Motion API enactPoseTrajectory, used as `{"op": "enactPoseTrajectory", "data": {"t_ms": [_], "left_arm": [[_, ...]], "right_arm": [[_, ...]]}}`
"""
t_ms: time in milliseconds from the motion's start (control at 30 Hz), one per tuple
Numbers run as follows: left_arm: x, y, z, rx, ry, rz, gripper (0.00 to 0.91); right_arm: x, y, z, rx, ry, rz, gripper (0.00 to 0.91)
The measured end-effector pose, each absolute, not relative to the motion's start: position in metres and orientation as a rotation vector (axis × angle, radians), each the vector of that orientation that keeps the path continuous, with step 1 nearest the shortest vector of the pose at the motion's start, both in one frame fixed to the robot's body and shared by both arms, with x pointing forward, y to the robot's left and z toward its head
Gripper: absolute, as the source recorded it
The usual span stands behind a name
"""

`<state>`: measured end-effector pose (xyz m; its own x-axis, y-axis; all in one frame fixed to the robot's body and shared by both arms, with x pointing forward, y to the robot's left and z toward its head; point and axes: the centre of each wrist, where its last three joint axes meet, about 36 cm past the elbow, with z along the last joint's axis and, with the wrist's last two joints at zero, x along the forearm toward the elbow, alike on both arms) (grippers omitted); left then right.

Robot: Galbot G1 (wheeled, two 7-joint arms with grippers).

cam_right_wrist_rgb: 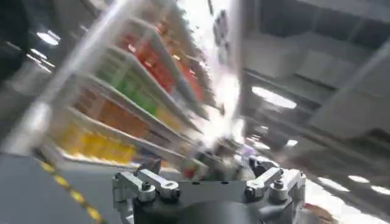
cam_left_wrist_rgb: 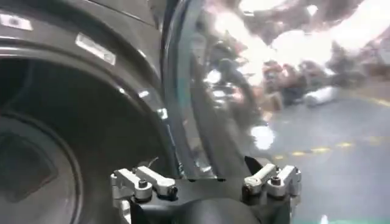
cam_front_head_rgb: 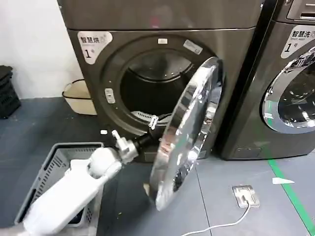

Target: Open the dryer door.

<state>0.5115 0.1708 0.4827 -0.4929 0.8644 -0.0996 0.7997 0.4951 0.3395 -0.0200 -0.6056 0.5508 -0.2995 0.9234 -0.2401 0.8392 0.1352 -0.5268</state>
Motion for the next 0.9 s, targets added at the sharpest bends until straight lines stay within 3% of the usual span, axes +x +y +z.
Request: {"op": "enactPoseTrajectory", "data": {"t_ms": [900], "left_arm": [[0.547,0.055,0.488,1.597,2.358,0.389,0.907]], "right_arm": [[-0.051,-0.625,0.581,-1.926,-2.184,0.811,0.907]]}}
